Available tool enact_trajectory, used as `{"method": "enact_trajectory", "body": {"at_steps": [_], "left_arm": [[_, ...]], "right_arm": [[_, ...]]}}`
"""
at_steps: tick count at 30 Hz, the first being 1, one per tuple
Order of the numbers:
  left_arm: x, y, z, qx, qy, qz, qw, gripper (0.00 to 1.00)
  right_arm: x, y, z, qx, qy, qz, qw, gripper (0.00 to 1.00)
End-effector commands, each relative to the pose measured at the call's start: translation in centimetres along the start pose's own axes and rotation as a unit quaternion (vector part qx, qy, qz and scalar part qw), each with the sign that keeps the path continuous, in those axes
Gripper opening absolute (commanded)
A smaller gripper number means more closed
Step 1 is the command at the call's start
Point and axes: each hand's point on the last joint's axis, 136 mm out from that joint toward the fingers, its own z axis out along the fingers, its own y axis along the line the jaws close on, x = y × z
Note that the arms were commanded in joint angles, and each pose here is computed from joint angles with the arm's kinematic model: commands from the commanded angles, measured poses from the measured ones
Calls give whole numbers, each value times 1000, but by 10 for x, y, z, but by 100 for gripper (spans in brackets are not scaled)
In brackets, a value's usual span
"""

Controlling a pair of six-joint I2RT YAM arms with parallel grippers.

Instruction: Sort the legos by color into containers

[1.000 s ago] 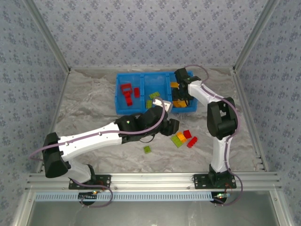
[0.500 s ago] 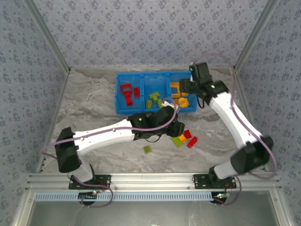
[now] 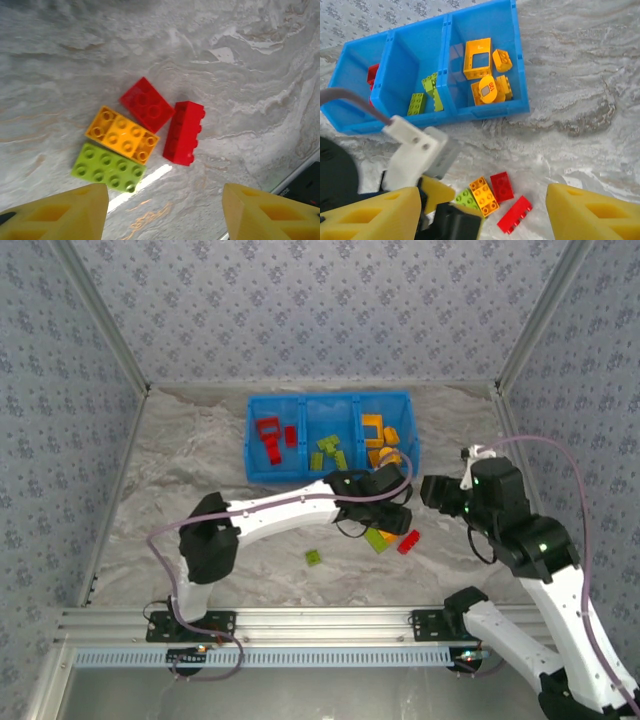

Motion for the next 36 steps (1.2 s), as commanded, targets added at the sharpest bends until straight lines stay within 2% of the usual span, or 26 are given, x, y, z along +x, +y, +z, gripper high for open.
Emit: {"method": "enact_trajectory", "body": {"at_steps": [1, 6, 12, 32, 36], "left_arm": [[22, -22, 9, 9, 48, 54, 997, 57], [30, -23, 37, -10, 72, 85, 994, 52], [30, -27, 54, -31, 75, 112, 990, 52], [33, -16, 91, -74, 86, 139, 984, 52], [35, -14, 98, -77, 89, 142, 983, 48]], "right_arm": [[13, -3, -19, -8, 17, 24, 1000, 69], [-22, 9, -72, -62, -73, 29, 995, 71], [-34, 8, -102, -69, -98, 30, 992, 72], [-21, 5, -94, -69, -83, 36, 994, 73], [-20, 4, -93, -68, -83, 37, 994, 72]]}}
